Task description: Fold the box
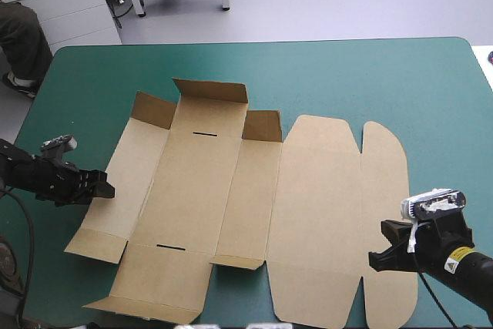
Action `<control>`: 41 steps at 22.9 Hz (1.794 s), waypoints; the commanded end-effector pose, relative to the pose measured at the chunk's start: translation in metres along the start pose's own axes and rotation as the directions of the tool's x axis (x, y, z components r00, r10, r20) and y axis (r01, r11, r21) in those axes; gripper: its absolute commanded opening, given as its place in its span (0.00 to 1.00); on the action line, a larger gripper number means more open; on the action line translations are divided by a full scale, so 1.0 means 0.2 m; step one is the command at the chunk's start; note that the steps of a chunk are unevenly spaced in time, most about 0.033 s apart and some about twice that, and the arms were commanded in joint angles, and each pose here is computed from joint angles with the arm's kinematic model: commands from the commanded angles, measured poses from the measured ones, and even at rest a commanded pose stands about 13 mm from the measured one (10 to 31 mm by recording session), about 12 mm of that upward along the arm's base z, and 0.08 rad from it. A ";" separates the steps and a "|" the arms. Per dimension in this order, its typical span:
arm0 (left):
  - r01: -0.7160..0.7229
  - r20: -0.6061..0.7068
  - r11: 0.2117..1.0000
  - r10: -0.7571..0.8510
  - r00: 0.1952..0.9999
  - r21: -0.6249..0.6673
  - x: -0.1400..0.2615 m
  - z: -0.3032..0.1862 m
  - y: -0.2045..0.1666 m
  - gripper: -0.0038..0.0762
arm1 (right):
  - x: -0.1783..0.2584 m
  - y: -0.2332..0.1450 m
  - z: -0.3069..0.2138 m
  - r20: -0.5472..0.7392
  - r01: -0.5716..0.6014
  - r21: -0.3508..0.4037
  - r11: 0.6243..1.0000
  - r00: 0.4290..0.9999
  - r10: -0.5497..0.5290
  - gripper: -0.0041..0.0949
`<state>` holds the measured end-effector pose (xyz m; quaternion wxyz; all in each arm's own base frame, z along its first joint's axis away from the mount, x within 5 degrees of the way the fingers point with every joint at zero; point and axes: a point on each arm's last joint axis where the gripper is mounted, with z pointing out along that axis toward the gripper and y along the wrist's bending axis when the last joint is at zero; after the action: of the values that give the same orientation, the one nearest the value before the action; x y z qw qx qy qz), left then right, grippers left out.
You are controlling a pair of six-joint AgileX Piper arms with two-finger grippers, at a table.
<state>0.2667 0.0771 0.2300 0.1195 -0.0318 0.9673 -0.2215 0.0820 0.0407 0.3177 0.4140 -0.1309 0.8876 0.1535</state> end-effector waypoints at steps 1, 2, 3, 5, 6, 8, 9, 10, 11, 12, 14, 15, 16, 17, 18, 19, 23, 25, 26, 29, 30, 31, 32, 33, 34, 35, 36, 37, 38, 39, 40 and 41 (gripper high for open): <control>-0.067 0.012 0.995 0.066 0.998 0.071 -0.02 -0.04 -0.12 0.62 | -0.04 0.01 -0.05 0.082 0.000 -0.004 1.000 0.997 0.001 0.02; -0.073 -0.008 0.994 0.074 0.997 0.081 -0.02 -0.03 -0.13 0.62 | -0.04 0.01 -0.05 0.078 0.000 -0.004 1.000 0.997 0.001 0.02; -0.060 -0.040 0.990 0.066 0.997 0.126 -0.01 -0.01 -0.15 0.62 | -0.03 0.01 -0.05 0.070 0.000 -0.004 1.000 0.998 0.001 0.02; -0.060 -0.078 0.983 0.074 0.994 0.175 0.00 -0.01 -0.19 0.62 | -0.03 0.01 -0.05 0.067 0.007 -0.004 1.000 0.998 -0.007 0.02; -0.055 -0.085 0.982 0.071 0.994 0.182 0.01 -0.01 -0.19 0.62 | -0.03 0.01 -0.05 0.071 0.011 -0.003 1.000 0.997 -0.011 0.02; -0.035 -0.106 0.985 0.054 0.993 0.168 0.01 0.00 -0.20 0.62 | -0.03 0.01 -0.05 0.073 0.023 -0.002 1.000 0.997 -0.022 0.02; -0.039 -0.118 0.987 0.058 0.991 0.156 0.01 0.01 -0.20 0.62 | -0.04 0.01 -0.05 0.075 0.026 -0.002 1.000 0.997 -0.025 0.02; -0.043 -0.129 0.988 0.063 0.990 0.149 0.02 0.01 -0.21 0.62 | -0.04 0.01 -0.05 0.077 0.028 0.000 1.000 0.997 -0.028 0.02; -0.045 -0.135 0.988 0.066 0.989 0.151 0.02 0.02 -0.22 0.62 | -0.04 0.01 -0.05 0.079 0.030 0.001 1.000 0.996 -0.030 0.02; -0.048 -0.140 0.987 0.070 0.988 0.153 0.02 0.03 -0.22 0.62 | -0.04 0.01 -0.05 0.082 0.036 0.001 0.999 0.996 -0.036 0.02; -0.057 -0.160 0.986 0.083 0.984 0.159 0.04 0.05 -0.24 0.62 | -0.04 0.01 -0.05 0.091 0.036 0.002 0.999 0.995 -0.036 0.02; -0.059 -0.161 0.984 0.086 0.983 0.165 0.04 0.05 -0.25 0.62 | -0.04 0.01 -0.05 0.091 0.036 0.002 0.999 0.995 -0.036 0.02; -0.054 -0.155 0.983 0.081 0.985 0.174 0.04 0.05 -0.25 0.62 | -0.04 0.01 -0.05 0.091 0.039 0.002 0.999 0.995 -0.039 0.02; -0.036 -0.147 0.981 0.065 0.987 0.189 0.03 0.05 -0.26 0.62 | -0.04 0.01 -0.05 0.091 0.039 0.002 0.999 0.995 -0.039 0.02; -0.030 -0.146 0.981 0.059 0.988 0.192 0.03 0.05 -0.26 0.62 | -0.04 0.01 -0.05 0.091 0.039 0.002 0.999 0.995 -0.039 0.02; -0.005 -0.150 0.977 0.037 0.988 0.212 0.04 0.07 -0.27 0.62 | -0.04 0.01 -0.05 0.091 0.039 0.002 0.999 0.995 -0.039 0.02; 0.053 -0.186 0.966 -0.006 0.983 0.252 0.10 0.12 -0.27 0.62 | -0.04 0.01 -0.05 0.091 0.039 0.002 0.999 0.995 -0.039 0.02; 0.049 -0.180 0.966 -0.003 0.984 0.252 0.11 0.11 -0.27 0.62 | -0.04 0.01 -0.05 0.089 0.039 0.002 0.999 0.995 -0.039 0.02; 0.053 -0.170 0.967 -0.011 0.985 0.247 0.11 0.09 -0.28 0.62 | -0.04 0.01 -0.05 0.088 0.044 0.003 0.999 0.995 -0.045 0.02; 0.033 -0.138 0.970 0.000 0.990 0.239 0.13 0.05 -0.32 0.61 | -0.04 0.01 -0.05 0.088 0.042 0.002 0.999 0.995 -0.042 0.02; 0.030 -0.137 0.971 0.003 0.991 0.239 0.13 0.04 -0.33 0.61 | -0.04 0.01 -0.05 0.088 0.042 0.002 0.999 0.995 -0.042 0.02; 0.021 -0.137 0.971 0.013 0.990 0.240 0.13 0.04 -0.34 0.60 | -0.04 0.01 -0.05 0.088 0.042 0.002 0.999 0.995 -0.042 0.02; 0.016 -0.142 0.970 0.019 0.990 0.241 0.13 0.05 -0.36 0.60 | -0.04 0.01 -0.05 0.088 0.042 0.002 0.999 0.995 -0.042 0.02; 0.007 -0.151 0.970 0.031 0.988 0.245 0.14 0.06 -0.37 0.59 | -0.04 0.01 -0.05 0.088 0.042 0.002 0.999 0.995 -0.042 0.02; -0.005 -0.161 0.969 0.047 0.986 0.249 0.14 0.07 -0.39 0.58 | -0.04 0.01 -0.05 0.088 0.042 0.002 0.999 0.995 -0.042 0.02; -0.017 -0.173 0.967 0.063 0.983 0.254 0.15 0.08 -0.41 0.58 | -0.04 0.01 -0.05 0.088 0.042 0.002 0.999 0.995 -0.042 0.02; -0.027 -0.185 0.966 0.077 0.980 0.258 0.16 0.10 -0.43 0.58 | -0.04 0.01 -0.05 0.088 0.042 0.002 0.999 0.995 -0.042 0.02; -0.040 -0.213 0.965 0.097 0.972 0.257 0.18 0.12 -0.45 0.57 | -0.04 0.01 -0.05 0.088 0.042 0.002 0.999 0.995 -0.042 0.02; -0.044 -0.222 0.965 0.104 0.969 0.260 0.19 0.13 -0.46 0.57 | -0.04 0.01 -0.05 0.088 0.042 0.002 0.999 0.995 -0.042 0.02; -0.051 -0.228 0.964 0.113 0.967 0.263 0.20 0.14 -0.48 0.57 | -0.04 0.01 -0.05 0.088 0.042 0.002 0.999 0.995 -0.042 0.02; -0.052 -0.229 0.963 0.115 0.967 0.263 0.20 0.14 -0.48 0.57 | -0.04 0.01 -0.05 0.088 0.042 0.002 0.999 0.995 -0.042 0.02; -0.049 -0.226 0.962 0.112 0.968 0.268 0.19 0.14 -0.48 0.57 | -0.04 0.01 -0.05 0.087 0.042 0.002 0.999 0.995 -0.042 0.02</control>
<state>0.2438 -0.0177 0.2228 0.0263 0.0395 0.9506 -0.3069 0.0759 0.0388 0.3190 0.4216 -0.1478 0.8825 0.1471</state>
